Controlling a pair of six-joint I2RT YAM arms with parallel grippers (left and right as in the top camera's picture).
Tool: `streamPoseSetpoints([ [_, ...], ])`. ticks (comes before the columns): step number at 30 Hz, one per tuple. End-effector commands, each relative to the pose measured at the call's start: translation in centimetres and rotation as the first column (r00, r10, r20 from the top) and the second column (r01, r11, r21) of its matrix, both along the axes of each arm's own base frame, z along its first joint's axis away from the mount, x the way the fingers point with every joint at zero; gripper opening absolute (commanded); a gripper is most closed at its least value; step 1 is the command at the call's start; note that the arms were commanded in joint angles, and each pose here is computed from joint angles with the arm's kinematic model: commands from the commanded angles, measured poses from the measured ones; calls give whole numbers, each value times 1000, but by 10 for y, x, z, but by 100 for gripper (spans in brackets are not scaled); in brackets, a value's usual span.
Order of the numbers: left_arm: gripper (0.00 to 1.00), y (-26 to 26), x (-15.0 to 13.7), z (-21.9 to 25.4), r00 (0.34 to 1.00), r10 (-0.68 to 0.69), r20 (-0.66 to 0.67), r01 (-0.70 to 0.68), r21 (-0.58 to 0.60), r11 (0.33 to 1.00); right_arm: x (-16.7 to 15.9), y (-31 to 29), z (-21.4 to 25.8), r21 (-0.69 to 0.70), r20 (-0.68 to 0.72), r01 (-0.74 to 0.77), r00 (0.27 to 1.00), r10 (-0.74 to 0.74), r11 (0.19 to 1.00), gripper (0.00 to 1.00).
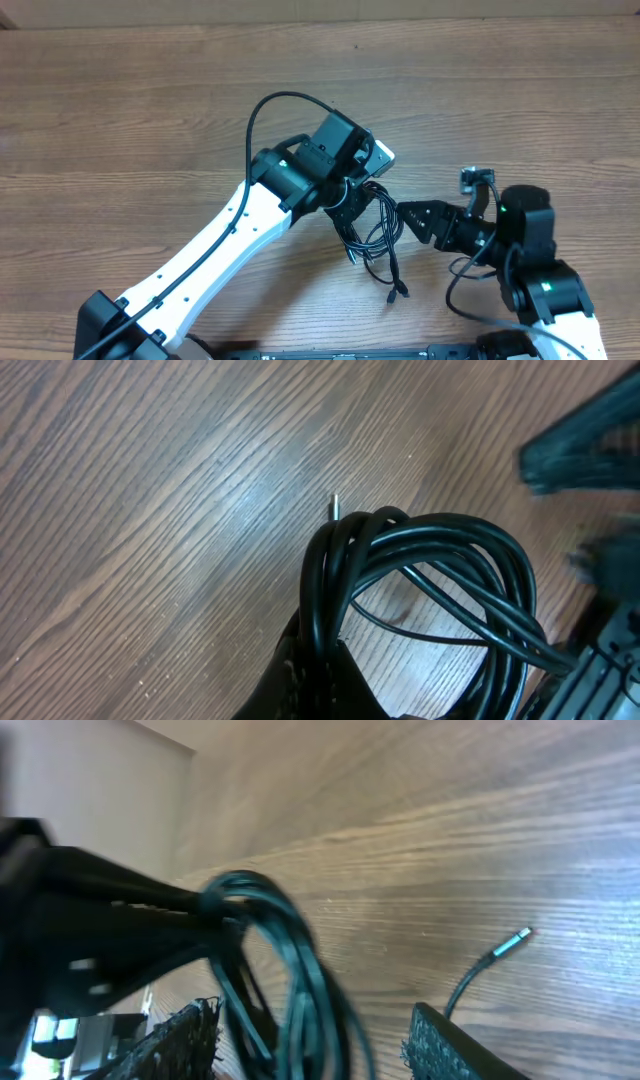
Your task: Untangle cables
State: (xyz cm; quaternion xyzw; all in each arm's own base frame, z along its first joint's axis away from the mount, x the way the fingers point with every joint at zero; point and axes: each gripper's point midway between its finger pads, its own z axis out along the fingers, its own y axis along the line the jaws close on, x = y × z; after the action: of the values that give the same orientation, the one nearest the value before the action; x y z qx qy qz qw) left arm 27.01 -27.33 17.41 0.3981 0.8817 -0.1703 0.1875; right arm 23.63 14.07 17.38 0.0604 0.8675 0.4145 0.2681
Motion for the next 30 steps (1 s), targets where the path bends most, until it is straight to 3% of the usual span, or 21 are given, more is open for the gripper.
streamPoseSetpoints([
  [1,4,-7,4,21,999,-41,-3,40,-108,993,6,3,-14,-3,-80,-3,997,3,1000,59],
  [8,4,-17,5,43,994,-94,-61,72,-303,950,11,5,-41,-12,-185,-11,983,9,1000,50],
  [12,4,-23,6,49,993,-109,-54,85,-341,936,11,6,-42,-16,-186,-14,982,11,1000,45],
  [19,4,-46,-12,78,969,-238,-67,170,-516,839,21,32,-23,-12,-38,-88,995,88,996,43],
  [21,4,-47,-14,81,965,-250,-73,175,-533,828,25,32,-24,-48,-18,-67,998,67,997,31],
  [22,4,-49,-16,84,961,-264,-77,180,-548,817,30,24,-32,-94,-33,-3,999,0,996,12],
  [23,4,-49,-17,87,959,-274,-74,187,-561,806,33,14,-39,-129,-59,62,996,-70,990,4],
  [26,4,-42,-2,91,973,-224,-59,153,-562,813,37,-25,-62,-255,-130,279,939,-318,926,4],
  [28,4,-25,17,94,988,-140,-58,85,-554,828,33,-63,-78,-379,-145,443,839,-524,813,4],
  [29,4,-7,36,99,997,-52,-64,8,-552,834,26,-89,-86,-448,-144,540,743,-654,712,4],
  [30,4,7,47,102,998,0,-62,-34,-553,833,21,-101,-89,-477,-140,578,694,-707,662,4],
])
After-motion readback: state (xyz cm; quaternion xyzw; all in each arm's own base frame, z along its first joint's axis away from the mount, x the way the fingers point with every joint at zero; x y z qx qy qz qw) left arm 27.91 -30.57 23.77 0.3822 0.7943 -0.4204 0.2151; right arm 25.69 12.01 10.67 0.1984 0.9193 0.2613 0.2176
